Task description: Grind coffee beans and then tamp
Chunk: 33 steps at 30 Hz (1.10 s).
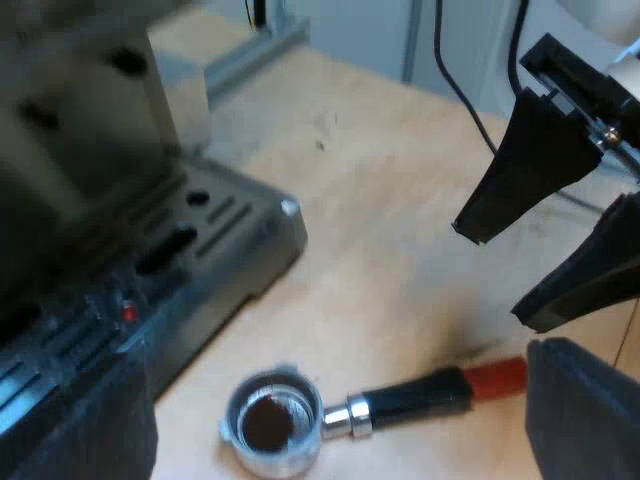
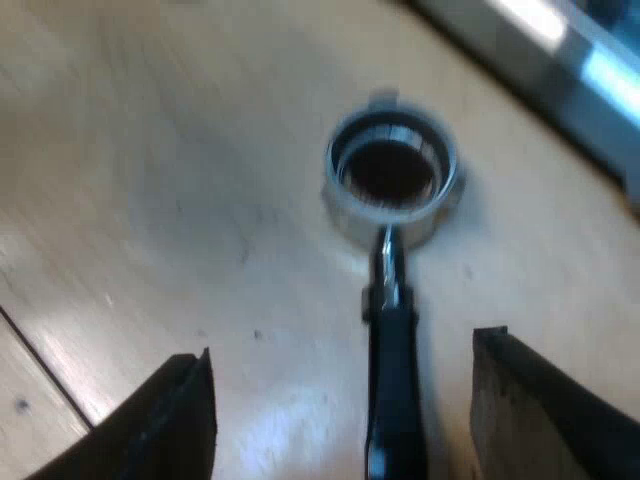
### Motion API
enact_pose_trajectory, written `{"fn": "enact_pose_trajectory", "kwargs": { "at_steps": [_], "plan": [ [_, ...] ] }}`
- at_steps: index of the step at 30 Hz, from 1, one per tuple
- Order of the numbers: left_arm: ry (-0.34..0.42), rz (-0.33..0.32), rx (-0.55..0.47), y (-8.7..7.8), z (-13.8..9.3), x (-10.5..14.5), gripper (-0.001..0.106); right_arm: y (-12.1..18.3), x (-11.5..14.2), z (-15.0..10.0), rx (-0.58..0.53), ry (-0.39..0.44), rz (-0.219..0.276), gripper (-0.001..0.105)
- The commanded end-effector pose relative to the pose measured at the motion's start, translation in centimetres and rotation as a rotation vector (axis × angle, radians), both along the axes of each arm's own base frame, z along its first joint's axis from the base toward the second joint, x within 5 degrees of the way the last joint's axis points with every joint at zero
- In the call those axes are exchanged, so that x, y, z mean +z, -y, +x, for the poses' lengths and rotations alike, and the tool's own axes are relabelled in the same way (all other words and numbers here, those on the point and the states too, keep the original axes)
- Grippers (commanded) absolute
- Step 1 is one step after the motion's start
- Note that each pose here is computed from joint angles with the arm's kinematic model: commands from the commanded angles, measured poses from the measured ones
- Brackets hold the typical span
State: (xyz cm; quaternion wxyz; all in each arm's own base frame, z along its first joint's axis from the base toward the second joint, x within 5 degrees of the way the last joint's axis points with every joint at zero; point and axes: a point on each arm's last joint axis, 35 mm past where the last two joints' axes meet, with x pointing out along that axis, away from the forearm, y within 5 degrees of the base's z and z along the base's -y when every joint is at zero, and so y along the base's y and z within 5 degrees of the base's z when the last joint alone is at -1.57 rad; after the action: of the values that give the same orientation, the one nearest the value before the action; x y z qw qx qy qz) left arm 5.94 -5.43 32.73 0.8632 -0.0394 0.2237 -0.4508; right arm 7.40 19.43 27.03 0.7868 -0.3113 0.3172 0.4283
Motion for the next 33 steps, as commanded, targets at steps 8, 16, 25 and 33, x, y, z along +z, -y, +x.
{"fn": "enact_pose_trajectory", "kwargs": {
  "at_steps": [8, 16, 25, 33],
  "plan": [
    [-0.063, 0.116, 0.130, -1.3, -1.1, 0.7, 0.077, 0.0, 3.7, 0.0, 0.119, 0.178, 0.197, 0.061],
    [-0.097, 0.196, 0.212, -1.7, -1.2, 0.0, 0.077, -0.8, 1.9, 0.2, 0.142, 0.252, 0.317, 0.061],
    [-0.091, 0.227, 0.306, -1.9, -0.9, -0.1, 0.077, -1.4, -1.4, 0.4, 0.140, 0.289, 0.423, 0.069],
    [-0.182, 0.269, 0.403, -1.3, 0.7, -0.7, 0.077, -3.9, -3.3, 0.9, 0.209, 0.248, 0.447, 0.068]
  ]
}}
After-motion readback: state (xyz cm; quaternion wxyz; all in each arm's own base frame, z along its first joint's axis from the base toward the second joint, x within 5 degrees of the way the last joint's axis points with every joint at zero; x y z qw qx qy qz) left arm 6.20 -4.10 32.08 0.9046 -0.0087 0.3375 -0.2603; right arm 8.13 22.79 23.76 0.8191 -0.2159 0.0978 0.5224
